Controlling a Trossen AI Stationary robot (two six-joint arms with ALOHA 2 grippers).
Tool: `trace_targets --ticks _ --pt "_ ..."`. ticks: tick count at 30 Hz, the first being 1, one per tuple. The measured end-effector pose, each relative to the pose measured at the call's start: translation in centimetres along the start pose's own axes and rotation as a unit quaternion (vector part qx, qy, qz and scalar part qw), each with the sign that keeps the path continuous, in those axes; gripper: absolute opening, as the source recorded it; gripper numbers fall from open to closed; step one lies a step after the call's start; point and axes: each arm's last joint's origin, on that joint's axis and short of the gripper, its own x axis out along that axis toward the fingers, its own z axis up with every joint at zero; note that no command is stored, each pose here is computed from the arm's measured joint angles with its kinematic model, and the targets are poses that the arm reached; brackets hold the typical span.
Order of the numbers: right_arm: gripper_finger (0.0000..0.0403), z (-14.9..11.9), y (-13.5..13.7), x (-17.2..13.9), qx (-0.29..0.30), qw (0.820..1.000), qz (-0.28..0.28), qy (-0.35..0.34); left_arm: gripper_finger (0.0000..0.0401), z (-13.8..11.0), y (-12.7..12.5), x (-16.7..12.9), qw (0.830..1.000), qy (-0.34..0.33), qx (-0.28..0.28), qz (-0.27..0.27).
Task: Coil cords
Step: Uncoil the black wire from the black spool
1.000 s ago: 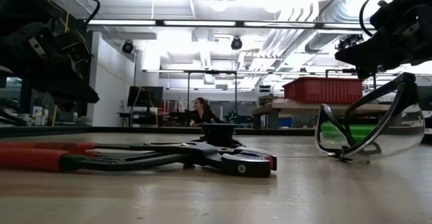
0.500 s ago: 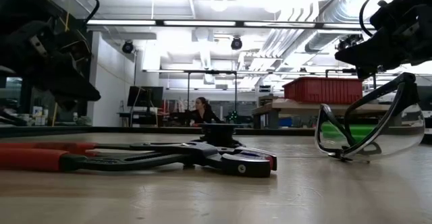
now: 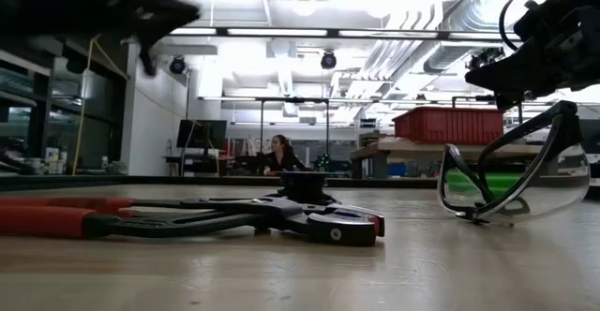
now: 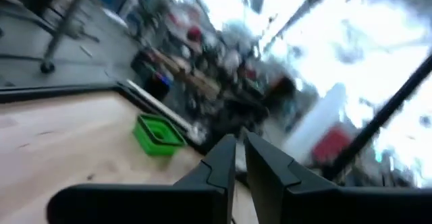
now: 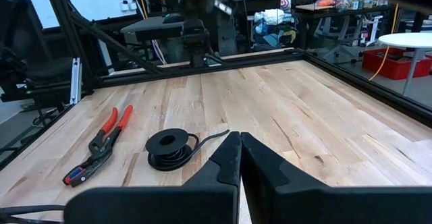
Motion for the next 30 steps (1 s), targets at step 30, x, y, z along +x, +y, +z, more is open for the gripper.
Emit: trace_targets --ticks 30 --pt "0.0 9.9 0.3 -1.4 0.256 0.924 -0.012 -0.283 0.0 11.3 -3.9 5.2 0.986 -0.063 -0.028 0.155"
